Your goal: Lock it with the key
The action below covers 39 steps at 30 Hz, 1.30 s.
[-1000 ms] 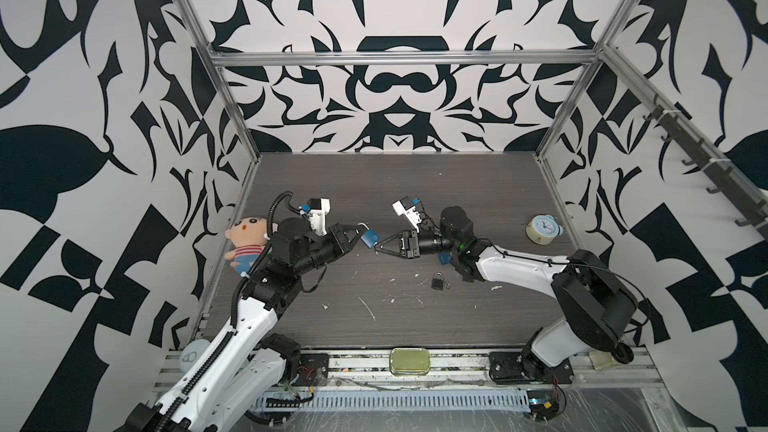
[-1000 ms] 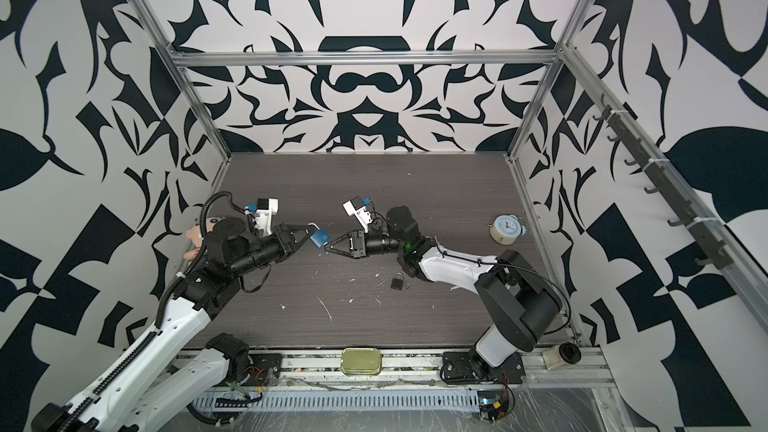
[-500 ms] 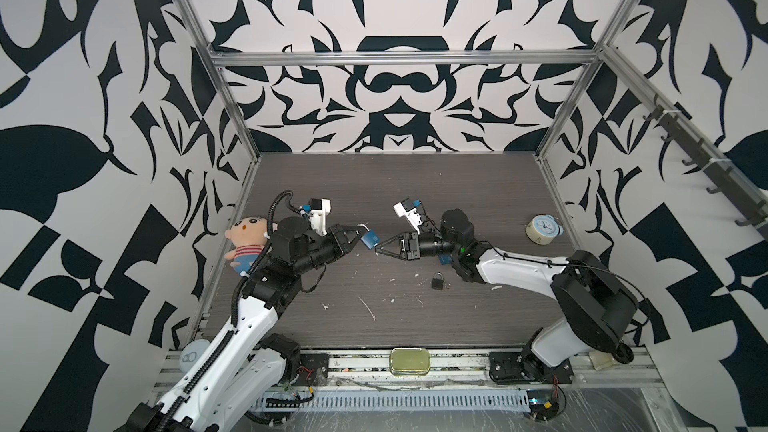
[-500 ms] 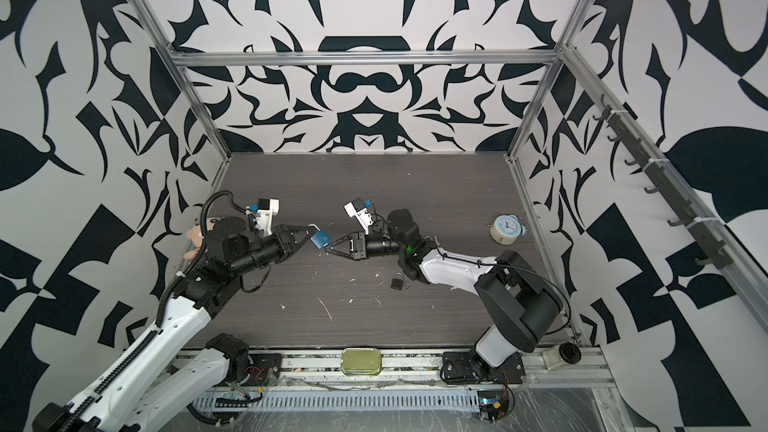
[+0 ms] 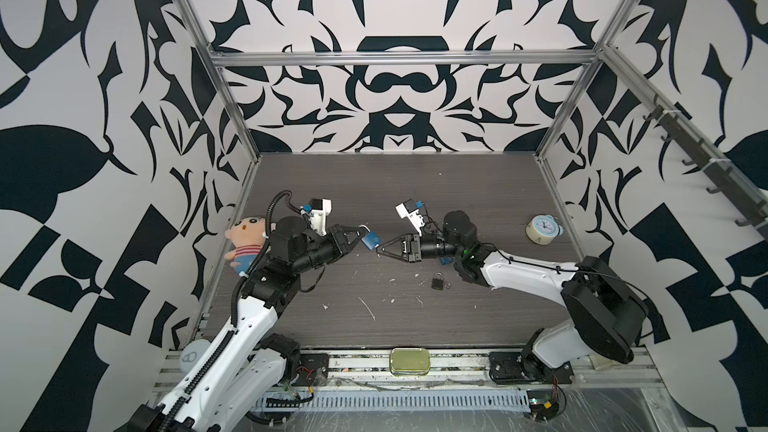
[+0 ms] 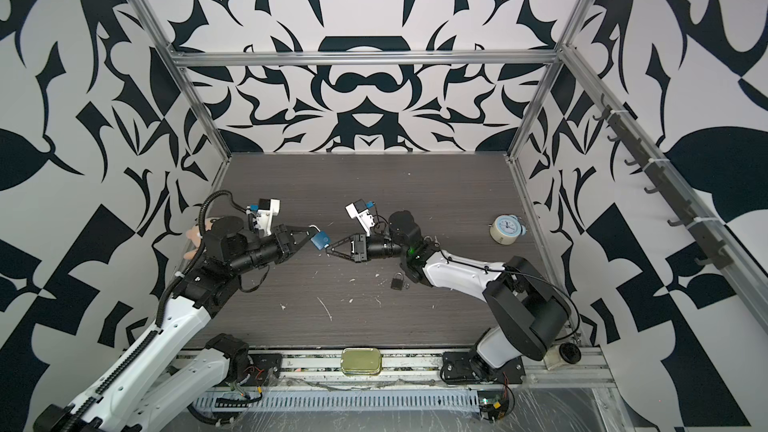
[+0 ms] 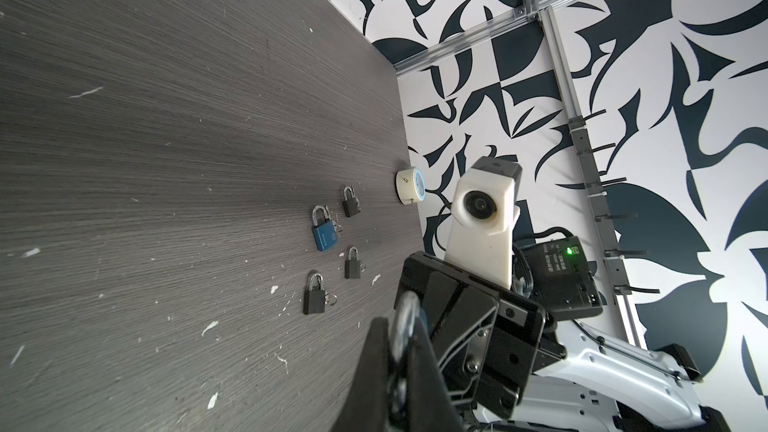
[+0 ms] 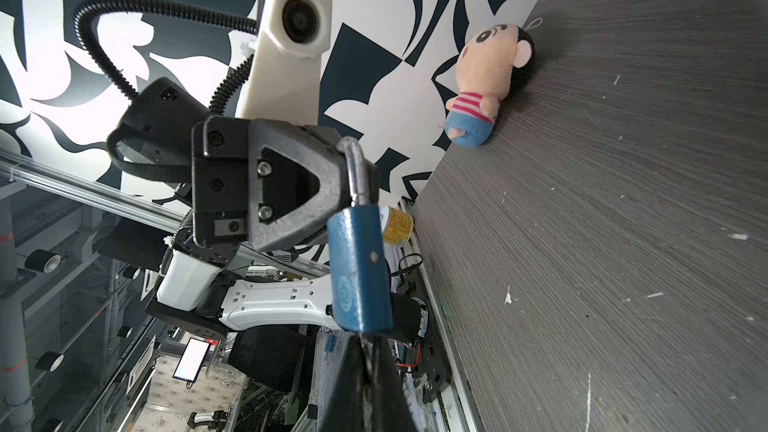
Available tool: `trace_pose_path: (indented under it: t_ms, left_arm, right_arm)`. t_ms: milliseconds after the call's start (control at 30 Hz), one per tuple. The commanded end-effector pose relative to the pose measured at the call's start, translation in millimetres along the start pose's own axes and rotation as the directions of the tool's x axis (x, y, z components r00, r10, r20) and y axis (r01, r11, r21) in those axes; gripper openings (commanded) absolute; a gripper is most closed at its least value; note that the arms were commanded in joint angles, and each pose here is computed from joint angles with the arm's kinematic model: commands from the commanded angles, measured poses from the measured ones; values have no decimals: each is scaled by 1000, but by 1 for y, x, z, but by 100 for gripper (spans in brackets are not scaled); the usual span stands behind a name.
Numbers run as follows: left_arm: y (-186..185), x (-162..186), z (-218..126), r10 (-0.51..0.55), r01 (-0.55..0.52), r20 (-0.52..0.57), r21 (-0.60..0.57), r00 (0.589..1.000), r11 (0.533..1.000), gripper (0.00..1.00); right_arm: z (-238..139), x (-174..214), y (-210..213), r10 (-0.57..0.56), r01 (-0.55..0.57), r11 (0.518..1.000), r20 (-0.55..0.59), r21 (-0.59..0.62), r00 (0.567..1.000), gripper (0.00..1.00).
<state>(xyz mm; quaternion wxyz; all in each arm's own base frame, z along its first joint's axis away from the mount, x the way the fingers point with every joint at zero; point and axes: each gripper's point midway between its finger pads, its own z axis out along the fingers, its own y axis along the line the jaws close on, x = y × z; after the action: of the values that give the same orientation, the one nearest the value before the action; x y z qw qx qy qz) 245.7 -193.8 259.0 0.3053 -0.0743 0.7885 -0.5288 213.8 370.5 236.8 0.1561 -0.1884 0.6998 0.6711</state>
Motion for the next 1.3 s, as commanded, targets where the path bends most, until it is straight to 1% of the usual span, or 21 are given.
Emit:
trace_pose_path:
  t_ms: [0, 300, 467, 567, 700, 767, 900, 1100, 1267]
  left_arm:
    - [-17, -44, -11, 38, -43, 181, 22, 983, 999, 0]
    - [-14, -46, -9, 29, -35, 180, 32, 983, 999, 0]
    - [-12, -44, -6, 42, -47, 161, 24, 986, 999, 0]
    - [-9, -40, -4, 61, -62, 126, 3, 990, 998, 0]
    - [1, -34, 5, 70, -68, 64, -33, 996, 997, 0]
    - [7, -31, 12, 73, -72, 27, -49, 997, 996, 0]
    - [19, -26, 23, 52, -54, -24, -67, 998, 996, 0]
    - [34, -15, 39, 41, -49, -82, -93, 996, 994, 0]
    - [52, 6, 64, 15, -39, -180, -126, 984, 991, 0]
  right_arm:
    - [-6, 14, 6, -15, 14, 1000, -50, -19, 999, 0]
    - [-10, 19, 6, -9, 9, 1000, -54, -7, 998, 0]
    - [-16, 17, 6, -35, 38, 998, -43, 54, 998, 0]
    - [-25, 13, 5, -59, 62, 992, -28, 114, 998, 0]
    - [-43, 4, -1, -111, 110, 962, -11, 249, 994, 0]
    - [-54, -2, 1, -126, 119, 953, 9, 279, 992, 0]
    - [-72, -14, 5, -147, 121, 944, 62, 308, 987, 0]
    - [-85, -20, 0, -149, 107, 933, 97, 344, 984, 0]
    - [-95, -26, -13, -127, 71, 923, 126, 378, 984, 0]
